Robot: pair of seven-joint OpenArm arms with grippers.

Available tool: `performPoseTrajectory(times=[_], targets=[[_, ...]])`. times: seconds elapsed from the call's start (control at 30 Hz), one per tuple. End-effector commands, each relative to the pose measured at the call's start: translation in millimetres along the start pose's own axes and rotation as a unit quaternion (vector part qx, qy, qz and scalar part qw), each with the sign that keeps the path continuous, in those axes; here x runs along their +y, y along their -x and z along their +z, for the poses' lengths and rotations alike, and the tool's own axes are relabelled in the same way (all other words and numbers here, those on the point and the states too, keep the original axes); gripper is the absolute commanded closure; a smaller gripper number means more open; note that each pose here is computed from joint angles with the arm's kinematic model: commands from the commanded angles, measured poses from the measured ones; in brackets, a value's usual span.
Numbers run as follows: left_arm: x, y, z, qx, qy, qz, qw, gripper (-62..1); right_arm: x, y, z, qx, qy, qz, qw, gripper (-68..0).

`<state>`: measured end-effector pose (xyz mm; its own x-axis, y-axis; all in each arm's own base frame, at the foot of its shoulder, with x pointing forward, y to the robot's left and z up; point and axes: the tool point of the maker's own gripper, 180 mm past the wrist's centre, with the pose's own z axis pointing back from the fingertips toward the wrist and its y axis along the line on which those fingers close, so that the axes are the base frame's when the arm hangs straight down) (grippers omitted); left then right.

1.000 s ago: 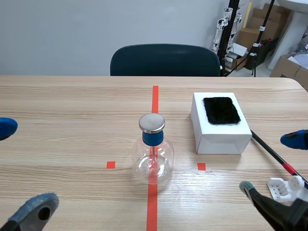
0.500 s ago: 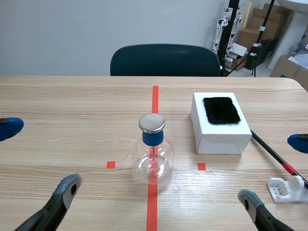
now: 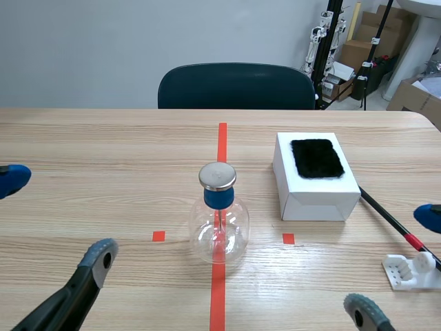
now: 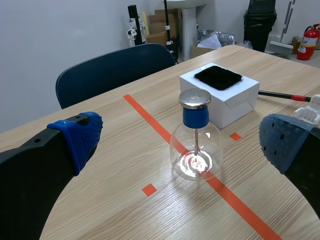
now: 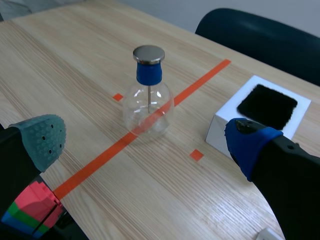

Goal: Do the electroscope experiment. return to the home posture

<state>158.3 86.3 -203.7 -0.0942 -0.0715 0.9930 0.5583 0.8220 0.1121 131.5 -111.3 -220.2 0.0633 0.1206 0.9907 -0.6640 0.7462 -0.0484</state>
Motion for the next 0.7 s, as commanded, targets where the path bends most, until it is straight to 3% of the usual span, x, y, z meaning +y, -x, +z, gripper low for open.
performPoseTrajectory(times=[0.0,0.67], targets=[[-2.1,-4.1,0.2,-0.008,0.004,0.006,0.9999,-62.3,-2.9,-7.2,-1.0,-0.015,-0.002,0.004,0.9999,-66.9],[-2.0,-4.2,0.2,-0.009,0.004,0.005,0.9999,-62.3,-4.1,-8.4,-2.3,-0.017,-0.002,0.007,0.9998,-66.9]])
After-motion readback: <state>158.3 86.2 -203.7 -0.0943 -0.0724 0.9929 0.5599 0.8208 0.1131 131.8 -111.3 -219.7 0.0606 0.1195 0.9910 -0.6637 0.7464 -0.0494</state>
